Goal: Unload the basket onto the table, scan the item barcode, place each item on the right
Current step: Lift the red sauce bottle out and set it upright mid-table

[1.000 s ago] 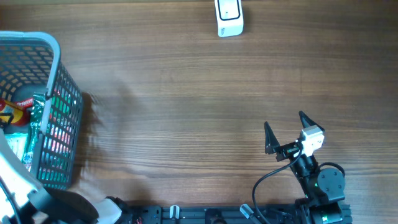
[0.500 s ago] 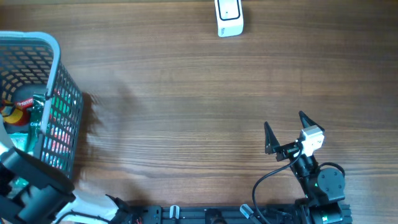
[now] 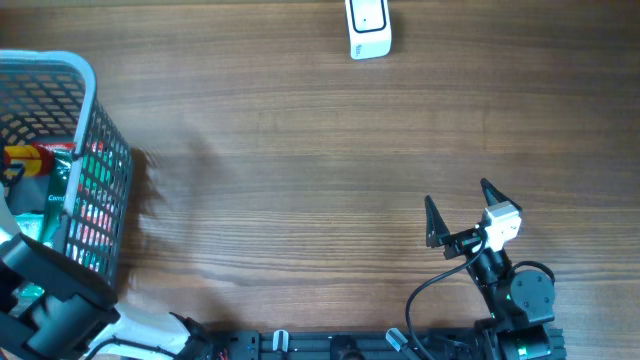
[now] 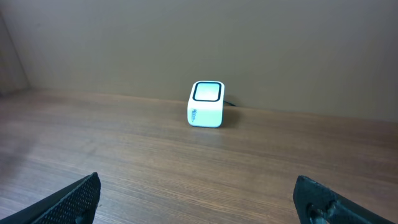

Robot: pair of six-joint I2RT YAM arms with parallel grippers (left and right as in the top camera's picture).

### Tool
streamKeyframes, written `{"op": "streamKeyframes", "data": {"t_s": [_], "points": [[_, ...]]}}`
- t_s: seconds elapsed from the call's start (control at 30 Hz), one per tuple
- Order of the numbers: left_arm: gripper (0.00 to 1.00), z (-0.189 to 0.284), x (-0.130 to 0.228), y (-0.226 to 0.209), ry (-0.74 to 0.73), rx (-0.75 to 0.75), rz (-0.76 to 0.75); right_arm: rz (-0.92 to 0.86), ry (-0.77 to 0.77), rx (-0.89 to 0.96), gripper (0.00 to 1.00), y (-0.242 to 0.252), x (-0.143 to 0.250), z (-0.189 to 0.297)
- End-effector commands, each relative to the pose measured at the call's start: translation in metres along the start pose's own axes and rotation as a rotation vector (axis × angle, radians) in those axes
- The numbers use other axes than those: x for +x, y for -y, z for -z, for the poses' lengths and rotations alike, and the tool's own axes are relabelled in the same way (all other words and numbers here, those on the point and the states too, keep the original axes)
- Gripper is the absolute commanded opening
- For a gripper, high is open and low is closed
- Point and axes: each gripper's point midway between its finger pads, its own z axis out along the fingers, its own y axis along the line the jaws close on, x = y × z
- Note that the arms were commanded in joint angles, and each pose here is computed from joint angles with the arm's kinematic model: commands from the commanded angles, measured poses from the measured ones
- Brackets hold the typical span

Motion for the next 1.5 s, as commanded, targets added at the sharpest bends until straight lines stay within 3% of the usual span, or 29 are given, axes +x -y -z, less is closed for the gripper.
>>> {"op": "streamKeyframes", "data": {"t_s": [0.0,0.27,0.37,0.53,0.7,0.9,1.0,1.1,1.3,1.47], "points": [[0.4,0.048,-0.022,0.021,0.067,0.108,0.011,0.002,0.002,-0.011,1.0,-0.002,0.0,0.0],[0.42,0.168,-0.057,0.041,0.259,0.283,0.023,0.002,0.002,-0.011,1.0,-0.002,0.0,0.0],[0.42,0.227,-0.058,0.053,0.306,0.42,0.012,0.002,0.002,-0.011,1.0,-0.002,0.0,0.0],[0.42,0.322,-0.029,0.078,0.291,0.72,-0.074,0.002,0.002,-0.011,1.0,-0.002,0.0,0.0],[0.42,0.382,0.038,0.101,0.151,0.939,-0.204,0.002,0.002,-0.011,1.0,-0.002,0.0,0.0],[0.4,0.383,0.134,0.126,-0.153,0.994,-0.368,0.002,0.002,-0.011,1.0,-0.002,0.0,0.0],[0.4,0.366,0.179,0.143,-0.252,0.949,-0.451,0.002,0.002,-0.011,1.0,-0.002,0.0,0.0],[0.4,0.341,0.247,0.163,-0.36,0.875,-0.575,0.002,0.002,-0.011,1.0,-0.002,0.0,0.0],[0.4,0.292,0.334,0.171,-0.385,0.709,-0.771,0.002,0.002,-0.011,1.0,-0.002,0.0,0.0],[0.41,0.27,0.355,0.172,-0.229,0.595,-0.846,0.002,0.002,-0.011,1.0,-0.002,0.0,0.0]]}}
